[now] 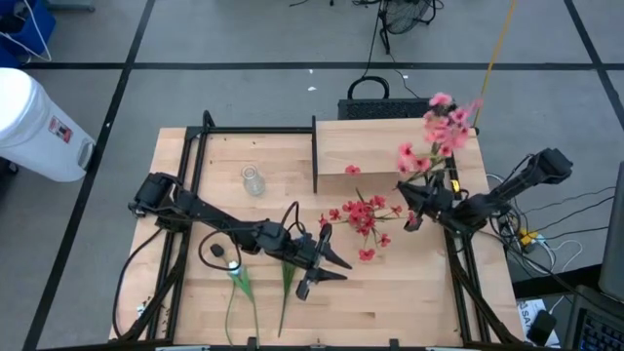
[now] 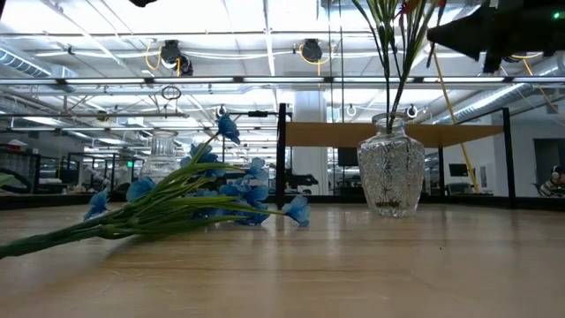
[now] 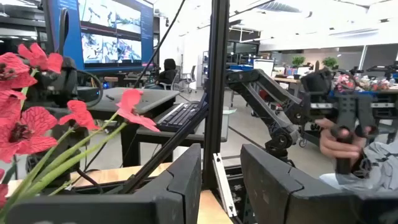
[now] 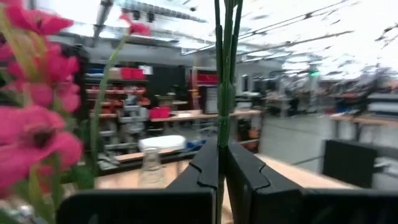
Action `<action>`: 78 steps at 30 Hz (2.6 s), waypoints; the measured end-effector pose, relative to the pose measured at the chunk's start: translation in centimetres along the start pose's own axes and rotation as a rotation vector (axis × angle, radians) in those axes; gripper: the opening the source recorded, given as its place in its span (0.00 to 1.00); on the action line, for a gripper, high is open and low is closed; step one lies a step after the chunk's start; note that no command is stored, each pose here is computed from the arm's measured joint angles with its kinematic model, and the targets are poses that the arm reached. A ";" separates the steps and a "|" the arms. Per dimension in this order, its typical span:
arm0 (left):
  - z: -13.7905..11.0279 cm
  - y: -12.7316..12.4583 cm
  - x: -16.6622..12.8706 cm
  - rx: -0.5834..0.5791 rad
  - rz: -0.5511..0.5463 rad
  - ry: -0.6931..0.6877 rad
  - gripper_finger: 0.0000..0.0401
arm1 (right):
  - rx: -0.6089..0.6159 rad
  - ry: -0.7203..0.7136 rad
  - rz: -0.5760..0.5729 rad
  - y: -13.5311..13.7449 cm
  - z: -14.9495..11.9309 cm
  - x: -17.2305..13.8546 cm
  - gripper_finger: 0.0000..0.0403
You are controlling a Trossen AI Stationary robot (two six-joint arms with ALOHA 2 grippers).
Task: Pick and place flowers into a vace then onto a shelf
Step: Put the pink flowers into the right transparent vase
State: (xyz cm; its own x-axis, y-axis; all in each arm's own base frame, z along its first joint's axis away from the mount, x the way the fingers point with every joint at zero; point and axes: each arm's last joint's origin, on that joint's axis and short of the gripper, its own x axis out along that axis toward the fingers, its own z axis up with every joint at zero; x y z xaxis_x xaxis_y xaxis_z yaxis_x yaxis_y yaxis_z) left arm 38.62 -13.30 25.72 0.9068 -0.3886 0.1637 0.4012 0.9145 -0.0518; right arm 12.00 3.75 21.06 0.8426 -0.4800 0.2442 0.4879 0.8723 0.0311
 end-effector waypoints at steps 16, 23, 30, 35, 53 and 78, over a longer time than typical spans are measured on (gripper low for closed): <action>0.0 0.3 0.0 0.015 0.007 0.001 0.30 | 0.167 0.183 0.183 -0.3 -3.5 2.0 0.00; 0.0 0.3 0.0 0.035 0.007 0.003 0.30 | 0.164 0.226 0.238 0.2 -4.7 2.6 0.00; 0.0 0.3 0.0 0.036 0.007 0.004 0.30 | 0.176 0.202 0.295 0.8 -5.0 3.0 0.00; -0.1 0.3 0.0 0.035 0.007 0.011 0.30 | 0.168 0.230 0.322 1.0 -5.7 3.2 0.00; -0.1 0.3 0.0 0.035 0.007 0.017 0.30 | 0.113 0.274 0.309 0.8 -7.2 3.9 0.01; -1.3 0.7 -0.1 -0.030 0.024 0.137 0.30 | 0.109 0.176 0.327 1.1 -6.0 3.8 0.32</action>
State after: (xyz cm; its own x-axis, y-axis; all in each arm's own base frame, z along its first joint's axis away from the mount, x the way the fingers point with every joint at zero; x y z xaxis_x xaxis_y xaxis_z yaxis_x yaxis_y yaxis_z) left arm 38.93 -12.79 24.37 0.9246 -0.3800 0.0258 0.3808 0.9209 -0.0840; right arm 17.07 2.34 16.24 0.9805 -0.1752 0.0884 0.1679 0.9822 0.0844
